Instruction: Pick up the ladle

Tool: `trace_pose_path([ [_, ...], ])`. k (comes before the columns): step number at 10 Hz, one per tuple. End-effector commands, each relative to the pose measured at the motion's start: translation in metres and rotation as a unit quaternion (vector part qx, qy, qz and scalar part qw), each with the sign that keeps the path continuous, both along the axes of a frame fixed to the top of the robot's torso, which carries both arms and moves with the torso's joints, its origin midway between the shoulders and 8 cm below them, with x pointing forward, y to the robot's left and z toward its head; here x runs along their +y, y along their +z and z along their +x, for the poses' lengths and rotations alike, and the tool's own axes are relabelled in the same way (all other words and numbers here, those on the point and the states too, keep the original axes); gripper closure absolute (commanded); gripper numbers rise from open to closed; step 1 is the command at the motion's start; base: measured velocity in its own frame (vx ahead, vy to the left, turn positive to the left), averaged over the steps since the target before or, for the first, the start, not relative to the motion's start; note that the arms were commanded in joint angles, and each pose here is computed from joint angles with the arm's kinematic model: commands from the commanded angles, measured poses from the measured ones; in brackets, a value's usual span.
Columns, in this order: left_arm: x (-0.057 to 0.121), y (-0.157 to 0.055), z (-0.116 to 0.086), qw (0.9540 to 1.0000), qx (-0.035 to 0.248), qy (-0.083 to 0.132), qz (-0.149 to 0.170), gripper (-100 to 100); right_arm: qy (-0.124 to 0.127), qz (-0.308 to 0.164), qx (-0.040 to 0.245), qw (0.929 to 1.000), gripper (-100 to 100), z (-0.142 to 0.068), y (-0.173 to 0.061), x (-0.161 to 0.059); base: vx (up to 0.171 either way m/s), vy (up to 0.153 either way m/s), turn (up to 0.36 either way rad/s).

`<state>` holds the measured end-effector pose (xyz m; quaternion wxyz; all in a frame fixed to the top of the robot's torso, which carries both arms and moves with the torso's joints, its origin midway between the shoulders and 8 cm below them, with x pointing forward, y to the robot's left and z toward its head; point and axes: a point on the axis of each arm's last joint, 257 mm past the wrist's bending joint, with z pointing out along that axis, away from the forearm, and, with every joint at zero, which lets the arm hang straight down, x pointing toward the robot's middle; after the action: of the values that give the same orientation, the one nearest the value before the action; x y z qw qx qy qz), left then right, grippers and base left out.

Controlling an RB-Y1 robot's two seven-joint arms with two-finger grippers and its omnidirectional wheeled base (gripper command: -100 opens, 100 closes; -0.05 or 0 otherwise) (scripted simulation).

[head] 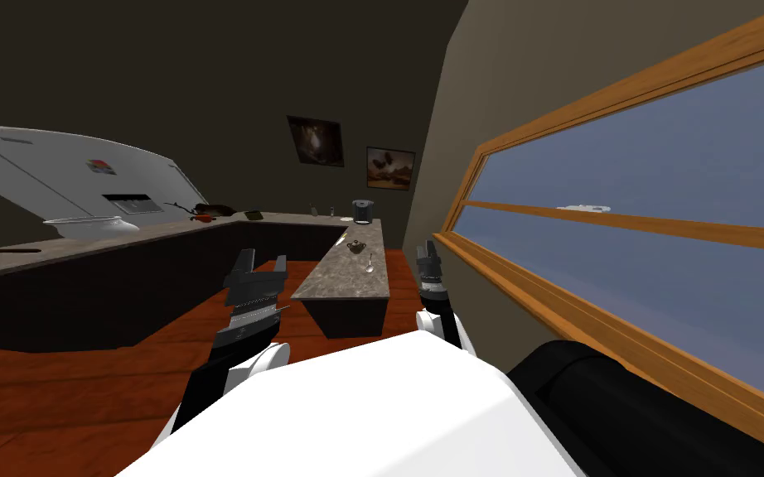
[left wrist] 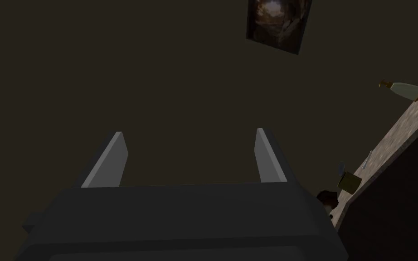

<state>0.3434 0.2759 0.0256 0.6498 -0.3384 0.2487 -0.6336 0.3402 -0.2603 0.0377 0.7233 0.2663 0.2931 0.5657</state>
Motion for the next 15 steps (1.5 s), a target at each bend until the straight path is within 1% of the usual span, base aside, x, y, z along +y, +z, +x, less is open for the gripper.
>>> trace_pose_path([
  [1, 0.0, 0.0, 0.0, 1.0, 0.0, 0.0, 0.0, 0, 0.005, -0.017, 0.013, 0.9998, -100, 0.001, -0.009, 0.004, -0.008, -0.029, 0.149],
  [2, 0.0, 0.0, 0.0, 1.0, 0.0, 0.0, 0.0, 0, 0.008, -0.032, 0.026, 0.9991, -100, 0.002, -0.017, 0.007, -0.025, -0.079, 0.299],
  [4, 0.0, 0.0, 0.0, 1.0, 0.0, 0.0, 0.0, 0, 0.015, -0.068, 0.064, 0.9956, -100, 0.004, -0.044, 0.014, -0.046, -0.116, 0.368],
  [5, 0.0, 0.0, 0.0, 1.0, 0.0, 0.0, 0.0, 0, 0.017, -0.088, 0.088, 0.9921, -100, 0.004, -0.062, 0.016, -0.085, -0.158, 0.465],
  [6, 0.0, 0.0, 0.0, 1.0, 0.0, 0.0, 0.0, 0, 0.02, -0.109, 0.115, 0.9871, -100, 0.003, -0.083, 0.018, -0.103, -0.159, 0.399],
  [7, 0.0, 0.0, 0.0, 1.0, 0.0, 0.0, 0.0, 0, 0.022, -0.13, 0.145, 0.9806, -100, 0.0, -0.106, 0.019, -0.098, -0.154, 0.435],
  [8, 0.0, 0.0, 0.0, 1.0, 0.0, 0.0, 0.0, 0, 0.024, -0.133, 0.145, 0.9801, -100, 0.0, -0.107, 0.02, -0.054, -0.106, 0.278],
  [9, 0.0, 0.0, 0.0, 1.0, 0.0, 0.0, 0.0, 0, 0.028, -0.157, 0.177, 0.9712, -100, -0.004, -0.132, 0.02, -0.051, -0.093, 0.388],
  [10, 0.0, 0.0, 0.0, 1.0, 0.0, 0.0, 0.0, 0, 0.028, -0.157, 0.178, 0.971, -100, -0.005, -0.133, 0.02, -0.041, -0.071, 0.302],
  [11, 0.0, 0.0, 0.0, 1.0, 0.0, 0.0, 0.0, 0, 0.032, -0.182, 0.213, 0.9594, -100, -0.012, -0.161, 0.019, -0.046, -0.071, 0.383],
  [12, 0.0, 0.0, 0.0, 1.0, 0.0, 0.0, 0.0, 0, 0.032, -0.182, 0.214, 0.9593, -100, -0.012, -0.161, 0.019, -0.052, -0.067, 0.281],
  [13, 0.0, 0.0, 0.0, 1.0, 0.0, 0.0, 0.0, 0, 0.036, -0.207, 0.251, 0.9449, -100, -0.022, -0.191, 0.017, -0.063, -0.096, 0.402],
  [14, 0.0, 0.0, 0.0, 1.0, 0.0, 0.0, 0.0, 0, 0.036, -0.207, 0.251, 0.9449, -100, -0.022, -0.191, 0.017, -0.07, -0.077, 0.267],
  [15, 0.0, 0.0, 0.0, 1.0, 0.0, 0.0, 0.0, 0, 0.041, -0.233, 0.29, 0.9274, -100, -0.035, -0.222, 0.013, -0.078, -0.057, 0.336],
])
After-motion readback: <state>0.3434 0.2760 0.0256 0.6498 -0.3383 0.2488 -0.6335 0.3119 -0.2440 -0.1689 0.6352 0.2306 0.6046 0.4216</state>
